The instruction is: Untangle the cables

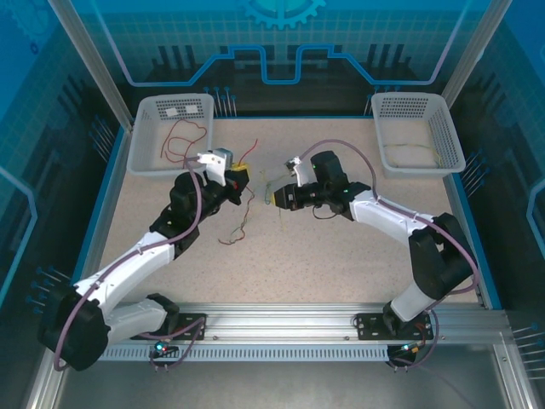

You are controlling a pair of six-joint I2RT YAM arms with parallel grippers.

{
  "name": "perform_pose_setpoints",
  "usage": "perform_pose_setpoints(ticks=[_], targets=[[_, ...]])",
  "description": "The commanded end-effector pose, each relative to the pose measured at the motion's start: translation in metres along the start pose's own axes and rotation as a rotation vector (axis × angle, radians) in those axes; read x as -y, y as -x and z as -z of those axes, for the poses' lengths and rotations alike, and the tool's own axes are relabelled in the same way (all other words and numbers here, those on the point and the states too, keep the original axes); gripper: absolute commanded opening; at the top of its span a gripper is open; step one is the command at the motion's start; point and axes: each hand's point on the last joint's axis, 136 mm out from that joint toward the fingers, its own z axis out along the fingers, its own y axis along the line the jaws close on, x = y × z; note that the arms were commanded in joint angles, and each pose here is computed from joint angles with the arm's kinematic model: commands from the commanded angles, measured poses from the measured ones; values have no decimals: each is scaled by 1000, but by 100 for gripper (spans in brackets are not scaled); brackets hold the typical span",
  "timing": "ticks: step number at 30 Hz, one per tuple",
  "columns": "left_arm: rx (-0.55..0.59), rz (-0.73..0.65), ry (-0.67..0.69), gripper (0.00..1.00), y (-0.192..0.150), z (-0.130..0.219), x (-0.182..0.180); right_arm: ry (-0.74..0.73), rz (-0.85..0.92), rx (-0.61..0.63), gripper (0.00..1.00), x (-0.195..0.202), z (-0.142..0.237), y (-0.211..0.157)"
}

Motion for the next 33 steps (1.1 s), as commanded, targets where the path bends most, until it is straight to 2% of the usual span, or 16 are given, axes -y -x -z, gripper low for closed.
perform_pose_setpoints(ticks=[1,7,9,11,13,14,17,19,22,25,27,31,33], targets=[[65,-35,87,0,13,11,-12,-14,-32,-14,9,6,0,1],[74,-48,128,0,14,17,-19,-56,-45,-7,0,16,4,5],[76,-49,133,0,15,17,-20,-39,-44,-8,1,15,6,6],[78,-47,128,0,16,17,-19,-6,-30,-9,19,7,8,8],[80,-44,123,0,16,16,-18,14,-32,-12,45,1,8,10],[78,-44,123,0,16,15,-18,29,-39,-19,55,-2,7,10],[73,-39,117,0,14,12,-18,101,-61,-44,61,-12,1,12],[69,-36,112,0,14,10,-17,139,-96,-51,72,-15,-4,13],[67,-33,110,0,13,10,-17,188,-134,-59,74,-20,-10,14],[67,-33,110,0,12,12,-17,189,-152,-78,83,-21,-14,12],[63,-32,112,0,11,12,-17,198,-157,-91,83,-26,-14,12],[60,-32,109,0,10,12,-17,126,-179,-72,83,-20,-8,15],[60,-28,111,0,9,12,-18,26,-169,-22,83,-7,3,20]])
